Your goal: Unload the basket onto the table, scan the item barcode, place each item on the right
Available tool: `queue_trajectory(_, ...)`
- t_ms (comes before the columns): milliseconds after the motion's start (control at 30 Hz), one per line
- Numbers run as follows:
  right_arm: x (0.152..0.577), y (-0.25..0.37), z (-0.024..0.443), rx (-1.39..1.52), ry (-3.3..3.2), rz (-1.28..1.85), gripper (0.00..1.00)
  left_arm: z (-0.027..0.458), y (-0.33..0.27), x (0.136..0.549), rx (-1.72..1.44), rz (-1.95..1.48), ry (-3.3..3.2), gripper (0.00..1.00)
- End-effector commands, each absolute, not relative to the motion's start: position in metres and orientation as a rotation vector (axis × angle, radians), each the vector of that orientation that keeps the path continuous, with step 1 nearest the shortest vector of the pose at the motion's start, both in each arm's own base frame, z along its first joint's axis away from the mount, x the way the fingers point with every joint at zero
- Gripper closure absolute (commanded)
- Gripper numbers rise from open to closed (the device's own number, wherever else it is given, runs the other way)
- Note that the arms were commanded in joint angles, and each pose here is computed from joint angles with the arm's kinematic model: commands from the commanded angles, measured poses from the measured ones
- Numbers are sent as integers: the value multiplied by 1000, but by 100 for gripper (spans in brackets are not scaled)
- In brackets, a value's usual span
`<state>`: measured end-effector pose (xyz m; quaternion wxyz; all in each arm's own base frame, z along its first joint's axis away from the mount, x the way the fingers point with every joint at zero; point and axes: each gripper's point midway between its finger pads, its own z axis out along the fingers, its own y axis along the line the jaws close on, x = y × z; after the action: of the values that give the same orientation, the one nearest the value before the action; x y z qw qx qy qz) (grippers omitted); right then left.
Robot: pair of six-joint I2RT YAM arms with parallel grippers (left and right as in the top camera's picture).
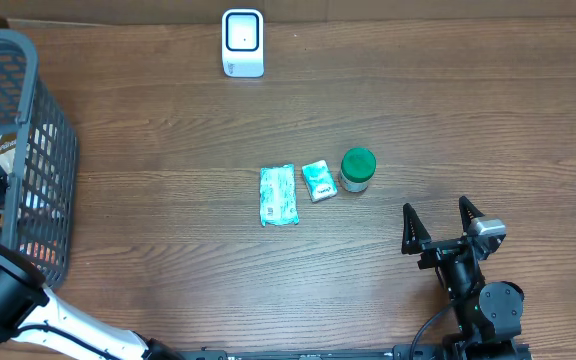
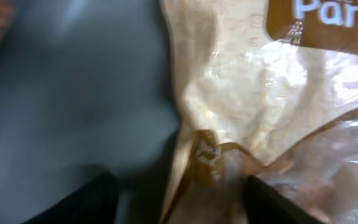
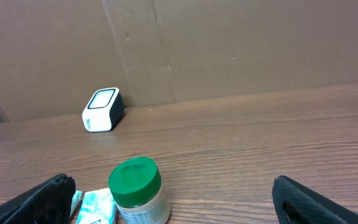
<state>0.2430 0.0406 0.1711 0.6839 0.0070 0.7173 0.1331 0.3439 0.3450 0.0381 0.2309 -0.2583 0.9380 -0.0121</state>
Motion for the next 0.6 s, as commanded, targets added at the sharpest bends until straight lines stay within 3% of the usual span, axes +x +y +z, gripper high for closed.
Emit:
queue_trajectory(0, 243, 39, 170, 22, 1600, 291, 0, 5, 324, 347, -683, -204, 2610, 47)
queue_trajectory(33, 243, 39, 170, 22, 1600, 291, 0, 5, 322, 348, -679, -213, 2605, 59)
queue_trajectory(133, 243, 39, 170, 22, 1600, 291, 0, 6, 320, 349, -691, -235, 2598, 76)
queue_trajectory(200, 243, 39, 170, 22, 1600, 291, 0, 5, 318, 347, -698, -245, 2604, 95)
queue_trajectory(433, 243, 39, 170, 22, 1600, 291, 0, 18, 320, 348, -764, -265, 2594, 96)
queue_trajectory(567, 243, 39, 170, 22, 1600, 291, 0, 64, 334, 360, -789, -213, 2522, 96)
